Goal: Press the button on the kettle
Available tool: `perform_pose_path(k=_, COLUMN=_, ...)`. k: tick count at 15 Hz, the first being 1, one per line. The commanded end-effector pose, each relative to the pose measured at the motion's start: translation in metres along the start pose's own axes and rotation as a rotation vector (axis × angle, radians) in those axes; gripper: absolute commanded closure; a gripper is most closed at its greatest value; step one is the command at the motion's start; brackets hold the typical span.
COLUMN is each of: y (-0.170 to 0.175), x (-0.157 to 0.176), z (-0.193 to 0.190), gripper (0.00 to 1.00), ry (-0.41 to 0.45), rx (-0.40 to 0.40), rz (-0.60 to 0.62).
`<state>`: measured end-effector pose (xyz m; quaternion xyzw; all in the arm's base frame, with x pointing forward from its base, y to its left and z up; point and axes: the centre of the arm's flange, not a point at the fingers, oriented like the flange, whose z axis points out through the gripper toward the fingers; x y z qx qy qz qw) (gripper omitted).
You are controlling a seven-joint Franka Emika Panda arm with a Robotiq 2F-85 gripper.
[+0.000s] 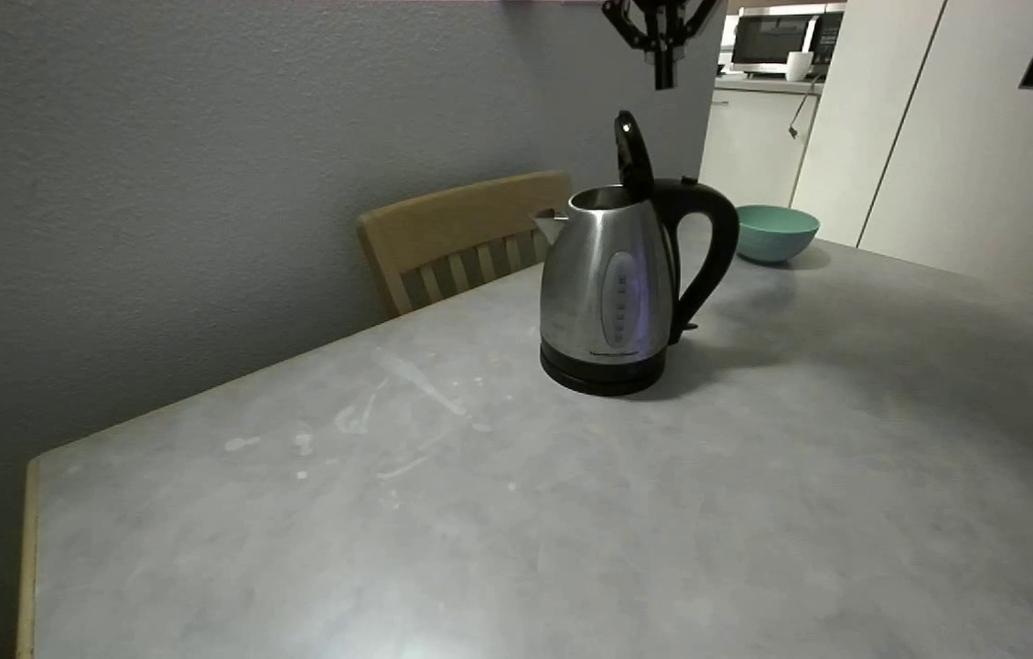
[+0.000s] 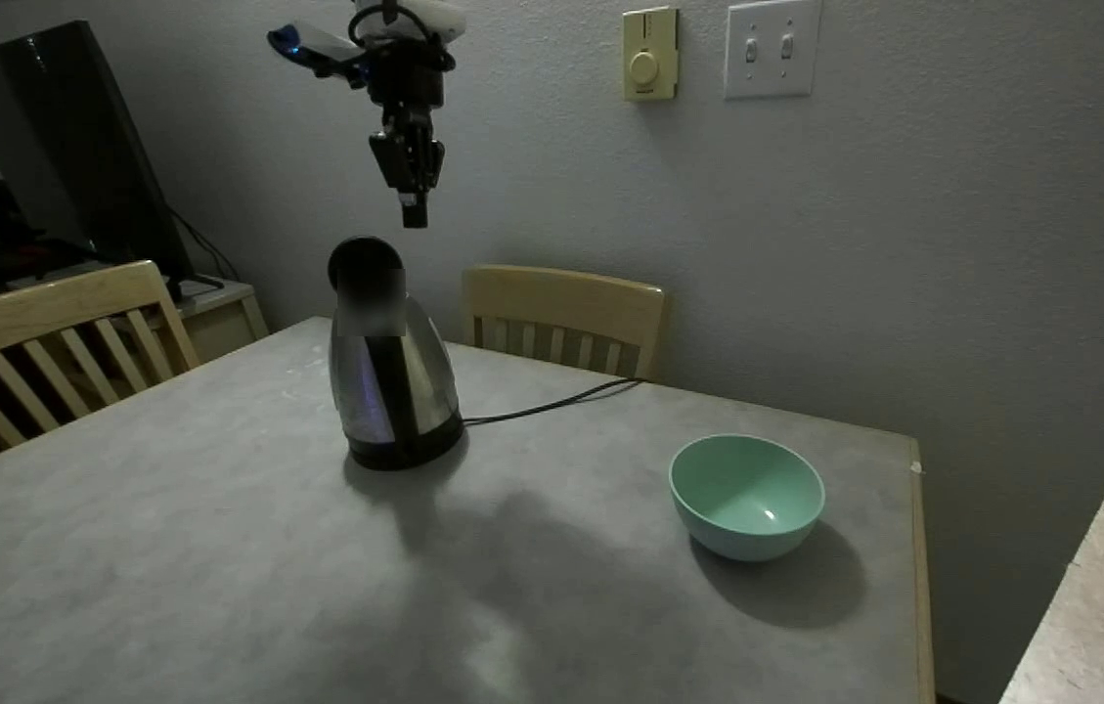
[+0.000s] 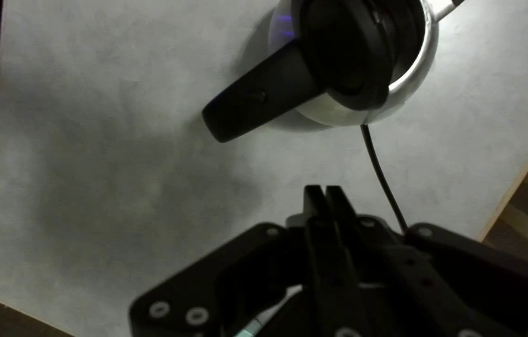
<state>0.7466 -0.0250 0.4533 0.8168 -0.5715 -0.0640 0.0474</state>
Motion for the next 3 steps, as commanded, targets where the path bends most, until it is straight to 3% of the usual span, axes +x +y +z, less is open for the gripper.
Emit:
perform_pose_path(k=1, y=0.0006, x=-0.0002, z=-0.0018, gripper=0.87, ry=0.001, rx=0.002, rz=0.001)
perform_pose_path(k=3, y=0.0007, x=-0.0002, z=-0.0022, gripper=0.86, ry=0.001, rx=0.003, rz=0.002)
